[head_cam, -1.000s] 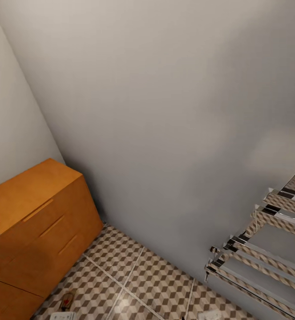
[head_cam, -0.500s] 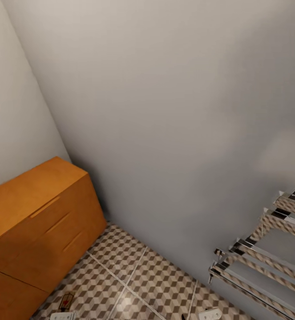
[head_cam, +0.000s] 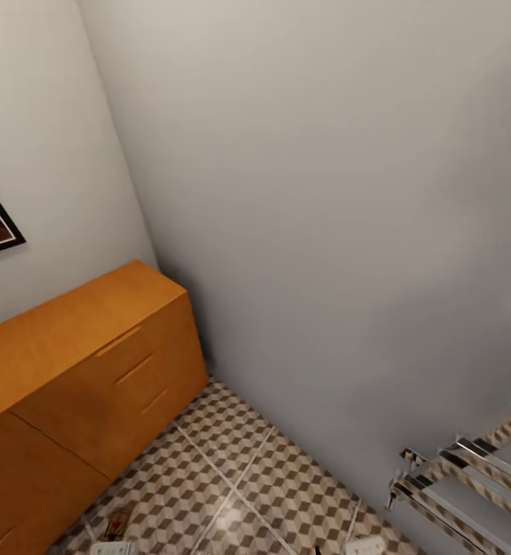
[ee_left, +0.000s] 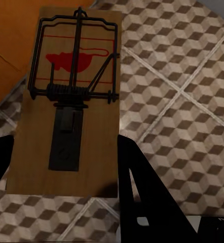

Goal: Take the four mousetraps from the cabinet in the bathroom and place them on the bathroom floor. Make sure all four end up on the same floor surface, and ensure that at least two of them are either under or directly next to the same bathroom sink.

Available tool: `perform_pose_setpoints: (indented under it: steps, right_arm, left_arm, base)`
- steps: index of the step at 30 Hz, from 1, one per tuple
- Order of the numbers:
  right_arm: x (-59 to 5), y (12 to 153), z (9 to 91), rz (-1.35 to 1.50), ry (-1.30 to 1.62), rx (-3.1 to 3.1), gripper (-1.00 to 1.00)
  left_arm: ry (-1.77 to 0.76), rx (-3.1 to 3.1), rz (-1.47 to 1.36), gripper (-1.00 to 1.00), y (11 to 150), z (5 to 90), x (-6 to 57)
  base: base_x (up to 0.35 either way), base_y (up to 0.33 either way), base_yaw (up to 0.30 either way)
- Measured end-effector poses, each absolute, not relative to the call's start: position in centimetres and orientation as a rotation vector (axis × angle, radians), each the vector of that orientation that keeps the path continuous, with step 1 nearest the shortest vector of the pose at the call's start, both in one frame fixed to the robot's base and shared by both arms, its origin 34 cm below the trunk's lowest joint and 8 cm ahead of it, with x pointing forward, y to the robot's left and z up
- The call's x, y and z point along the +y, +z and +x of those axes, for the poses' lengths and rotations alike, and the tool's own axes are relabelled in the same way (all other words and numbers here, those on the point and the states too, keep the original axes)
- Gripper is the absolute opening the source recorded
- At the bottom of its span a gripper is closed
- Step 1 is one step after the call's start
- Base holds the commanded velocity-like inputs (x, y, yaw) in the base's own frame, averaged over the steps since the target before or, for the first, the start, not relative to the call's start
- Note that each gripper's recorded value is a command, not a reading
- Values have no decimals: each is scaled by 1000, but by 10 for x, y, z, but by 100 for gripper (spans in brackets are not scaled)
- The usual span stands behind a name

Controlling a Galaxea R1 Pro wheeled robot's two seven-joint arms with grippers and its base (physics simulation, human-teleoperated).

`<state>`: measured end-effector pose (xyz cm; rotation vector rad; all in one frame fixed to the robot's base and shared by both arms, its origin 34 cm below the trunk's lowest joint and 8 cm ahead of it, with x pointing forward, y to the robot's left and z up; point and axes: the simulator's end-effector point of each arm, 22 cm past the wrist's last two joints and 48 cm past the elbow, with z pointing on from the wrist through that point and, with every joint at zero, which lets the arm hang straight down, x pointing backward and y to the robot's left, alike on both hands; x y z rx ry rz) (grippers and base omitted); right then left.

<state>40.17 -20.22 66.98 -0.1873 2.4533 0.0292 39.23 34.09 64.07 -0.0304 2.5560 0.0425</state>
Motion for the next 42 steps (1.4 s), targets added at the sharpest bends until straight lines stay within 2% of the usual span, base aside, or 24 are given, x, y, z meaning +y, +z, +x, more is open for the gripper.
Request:
perform_pose_setpoints:
  steps: [42]
  right_arm:
    - [-203, 659, 389, -189, 31, 2490, 100]
  left_arm:
    - [34, 2598, -32, -100, 630, 378, 336]
  base:
    - [0, 0, 248]
